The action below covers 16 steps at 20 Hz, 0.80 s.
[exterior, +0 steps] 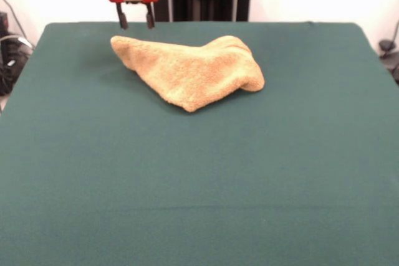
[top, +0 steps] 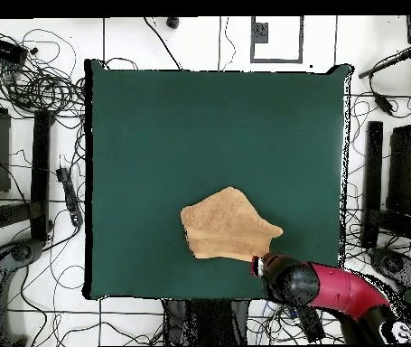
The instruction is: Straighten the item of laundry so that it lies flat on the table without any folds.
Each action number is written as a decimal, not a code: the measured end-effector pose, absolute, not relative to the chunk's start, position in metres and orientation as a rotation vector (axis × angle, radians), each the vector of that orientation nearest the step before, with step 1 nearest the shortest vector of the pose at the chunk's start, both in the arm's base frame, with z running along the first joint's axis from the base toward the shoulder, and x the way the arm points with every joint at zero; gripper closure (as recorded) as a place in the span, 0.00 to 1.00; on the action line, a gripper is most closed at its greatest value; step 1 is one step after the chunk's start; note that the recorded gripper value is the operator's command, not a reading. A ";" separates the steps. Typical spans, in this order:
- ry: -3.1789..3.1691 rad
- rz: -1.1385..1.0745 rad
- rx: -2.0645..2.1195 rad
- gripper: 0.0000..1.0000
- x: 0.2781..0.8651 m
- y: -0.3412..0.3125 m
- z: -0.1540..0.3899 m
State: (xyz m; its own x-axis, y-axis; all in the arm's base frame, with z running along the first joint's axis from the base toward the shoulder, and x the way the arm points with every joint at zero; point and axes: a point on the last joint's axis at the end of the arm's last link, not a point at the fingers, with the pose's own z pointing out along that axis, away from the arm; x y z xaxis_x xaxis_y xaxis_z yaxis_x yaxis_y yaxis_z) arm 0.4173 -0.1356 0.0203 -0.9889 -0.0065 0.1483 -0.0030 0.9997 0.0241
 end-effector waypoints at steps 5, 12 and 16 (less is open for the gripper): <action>-3.021 -0.024 0.012 0.00 0.417 -0.134 0.024; -3.061 -0.017 0.015 0.00 0.420 -0.132 0.020; -3.069 -0.012 0.015 0.00 0.422 -0.133 0.021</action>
State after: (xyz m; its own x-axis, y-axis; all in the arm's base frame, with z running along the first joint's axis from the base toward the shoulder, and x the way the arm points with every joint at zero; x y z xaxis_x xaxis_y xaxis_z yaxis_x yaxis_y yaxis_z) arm 0.4216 -0.1329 0.0215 -0.9973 -0.0098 0.0728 -0.0092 0.9999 0.0079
